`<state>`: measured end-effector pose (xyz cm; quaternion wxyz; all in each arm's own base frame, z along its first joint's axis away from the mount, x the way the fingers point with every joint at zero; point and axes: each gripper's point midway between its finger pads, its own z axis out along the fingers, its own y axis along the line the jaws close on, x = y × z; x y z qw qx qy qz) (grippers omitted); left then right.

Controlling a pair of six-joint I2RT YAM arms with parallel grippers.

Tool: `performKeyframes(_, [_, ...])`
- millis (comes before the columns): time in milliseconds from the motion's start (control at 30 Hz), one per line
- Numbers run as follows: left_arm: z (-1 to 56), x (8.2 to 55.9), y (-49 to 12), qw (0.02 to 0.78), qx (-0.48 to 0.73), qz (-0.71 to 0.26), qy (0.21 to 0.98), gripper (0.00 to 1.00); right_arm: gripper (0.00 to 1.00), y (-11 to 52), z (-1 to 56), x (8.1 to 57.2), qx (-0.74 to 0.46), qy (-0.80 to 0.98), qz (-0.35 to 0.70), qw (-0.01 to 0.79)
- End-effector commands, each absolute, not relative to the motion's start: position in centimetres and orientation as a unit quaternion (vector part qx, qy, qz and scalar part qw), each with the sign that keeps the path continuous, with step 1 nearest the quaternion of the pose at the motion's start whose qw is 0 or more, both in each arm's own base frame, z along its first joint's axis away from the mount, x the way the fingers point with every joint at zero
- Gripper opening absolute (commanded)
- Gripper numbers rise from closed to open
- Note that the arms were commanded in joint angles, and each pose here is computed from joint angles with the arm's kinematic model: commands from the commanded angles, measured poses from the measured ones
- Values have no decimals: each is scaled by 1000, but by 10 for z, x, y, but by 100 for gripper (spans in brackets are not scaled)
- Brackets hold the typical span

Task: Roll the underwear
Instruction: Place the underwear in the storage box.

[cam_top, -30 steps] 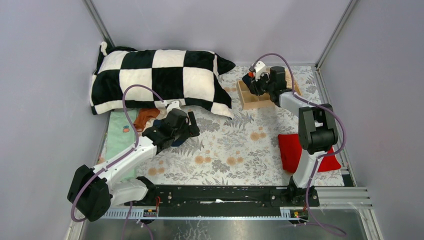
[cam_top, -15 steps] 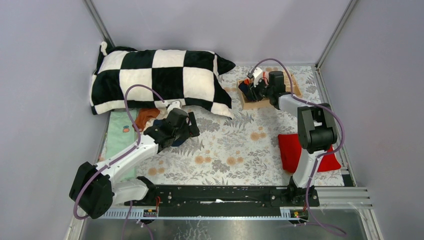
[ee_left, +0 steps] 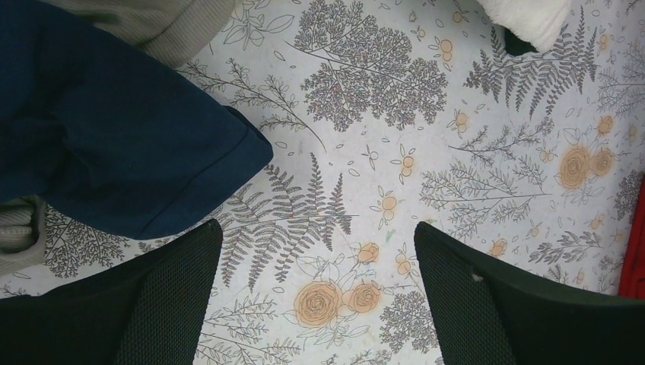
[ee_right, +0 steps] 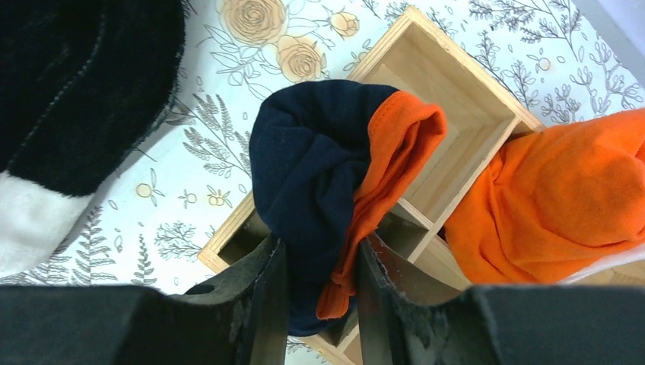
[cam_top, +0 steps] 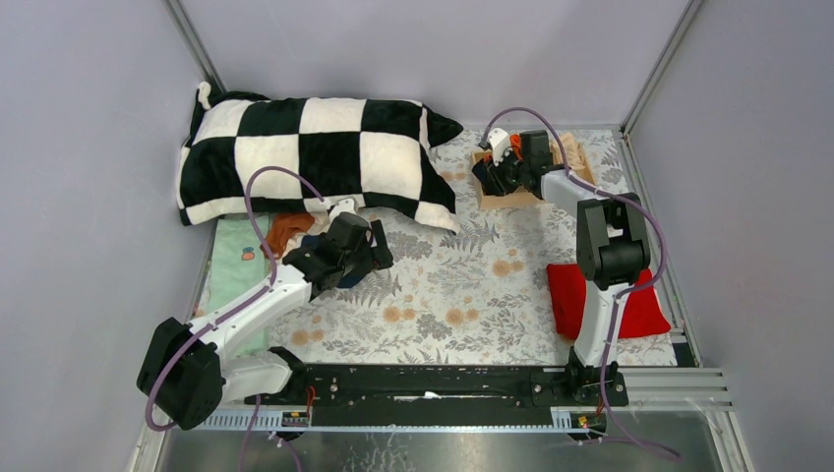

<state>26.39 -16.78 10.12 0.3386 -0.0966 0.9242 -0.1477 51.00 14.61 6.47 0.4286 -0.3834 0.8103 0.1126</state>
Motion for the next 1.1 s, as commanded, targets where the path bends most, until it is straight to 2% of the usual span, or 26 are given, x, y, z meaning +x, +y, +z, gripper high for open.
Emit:
performKeyframes(0, [103,270,-168,345,-92,-151,922,99,0,112,31,494,-376,862,56,335])
performKeyframes(267, [101,269,-168,342,-92,-152,923,99,0,108,52,491,-363,865,48,344])
performKeyframes(600, [98,268,-169,336,-91,-152,925,99,2,97,-4,482,-371,892,35,255])
performKeyframes(667, [98,268,-169,336,-90,-152,925,99,9,96,-8,479,-372,893,36,250])
performKeyframes(800, [99,269,-169,337,-90,-152,925,99,31,101,2,481,-362,888,42,280])
performKeyframes(967, [99,269,-169,336,-90,-151,925,99,39,114,39,498,-344,873,59,340])
performKeyframes(1067, [99,269,-169,335,-91,-152,926,99,53,119,61,508,-335,864,65,370])
